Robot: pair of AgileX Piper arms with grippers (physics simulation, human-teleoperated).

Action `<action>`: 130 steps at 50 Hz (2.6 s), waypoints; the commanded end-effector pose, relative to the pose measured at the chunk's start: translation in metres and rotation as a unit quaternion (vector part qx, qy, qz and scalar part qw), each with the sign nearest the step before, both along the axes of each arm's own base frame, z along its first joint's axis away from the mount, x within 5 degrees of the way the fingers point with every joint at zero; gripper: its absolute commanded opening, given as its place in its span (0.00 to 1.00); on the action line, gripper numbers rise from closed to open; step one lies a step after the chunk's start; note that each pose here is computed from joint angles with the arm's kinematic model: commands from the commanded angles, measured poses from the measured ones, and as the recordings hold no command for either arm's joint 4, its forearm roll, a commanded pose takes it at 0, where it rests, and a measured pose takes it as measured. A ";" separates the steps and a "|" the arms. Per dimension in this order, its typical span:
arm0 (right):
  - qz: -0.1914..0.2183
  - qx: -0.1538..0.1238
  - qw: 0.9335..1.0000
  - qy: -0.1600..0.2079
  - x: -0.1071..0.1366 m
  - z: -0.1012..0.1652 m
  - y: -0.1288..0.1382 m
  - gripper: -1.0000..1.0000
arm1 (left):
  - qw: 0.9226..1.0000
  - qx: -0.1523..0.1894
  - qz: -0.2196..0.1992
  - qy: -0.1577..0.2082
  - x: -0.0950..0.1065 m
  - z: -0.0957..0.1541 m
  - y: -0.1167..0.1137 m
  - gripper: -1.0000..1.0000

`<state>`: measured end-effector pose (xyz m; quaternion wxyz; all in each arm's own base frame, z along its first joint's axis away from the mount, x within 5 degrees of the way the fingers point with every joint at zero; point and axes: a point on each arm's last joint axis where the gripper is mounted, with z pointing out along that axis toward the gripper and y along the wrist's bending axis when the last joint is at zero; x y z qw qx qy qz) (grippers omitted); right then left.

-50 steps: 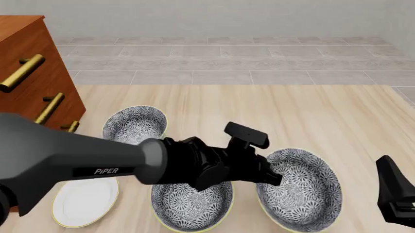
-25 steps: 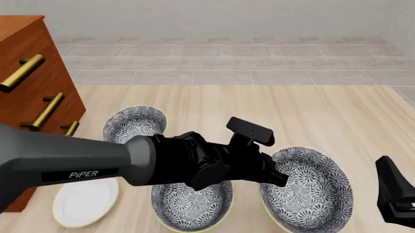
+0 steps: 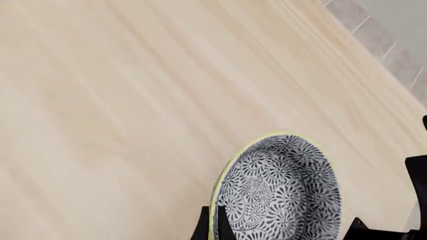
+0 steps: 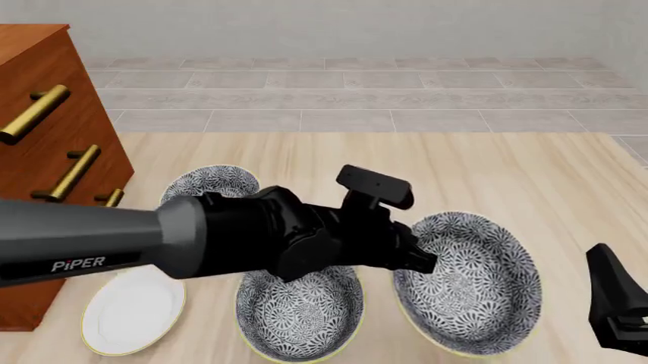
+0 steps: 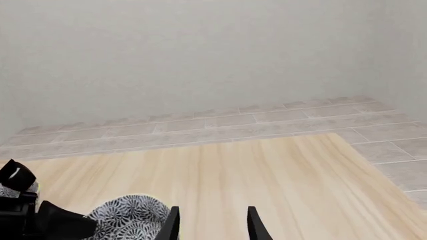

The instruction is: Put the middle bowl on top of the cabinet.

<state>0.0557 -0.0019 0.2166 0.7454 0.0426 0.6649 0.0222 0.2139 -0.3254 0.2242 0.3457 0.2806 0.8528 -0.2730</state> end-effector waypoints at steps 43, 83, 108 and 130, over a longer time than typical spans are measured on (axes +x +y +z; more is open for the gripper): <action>0.003 -0.006 1.000 0.002 0.000 -0.001 0.000 1.00 | 0.996 -0.005 0.062 0.066 -0.009 0.031 0.034 0.00; 0.002 -0.002 1.000 0.003 0.000 -0.001 0.000 1.00 | 0.989 -0.023 0.117 0.089 -0.006 0.065 0.066 0.00; 0.000 0.000 1.000 0.002 0.000 -0.001 0.000 1.00 | 0.985 -0.029 0.148 0.088 0.002 0.074 0.088 0.00; 0.000 0.000 1.000 0.002 0.000 -0.001 0.000 1.00 | 0.981 -0.037 0.175 0.077 0.009 0.086 0.110 0.00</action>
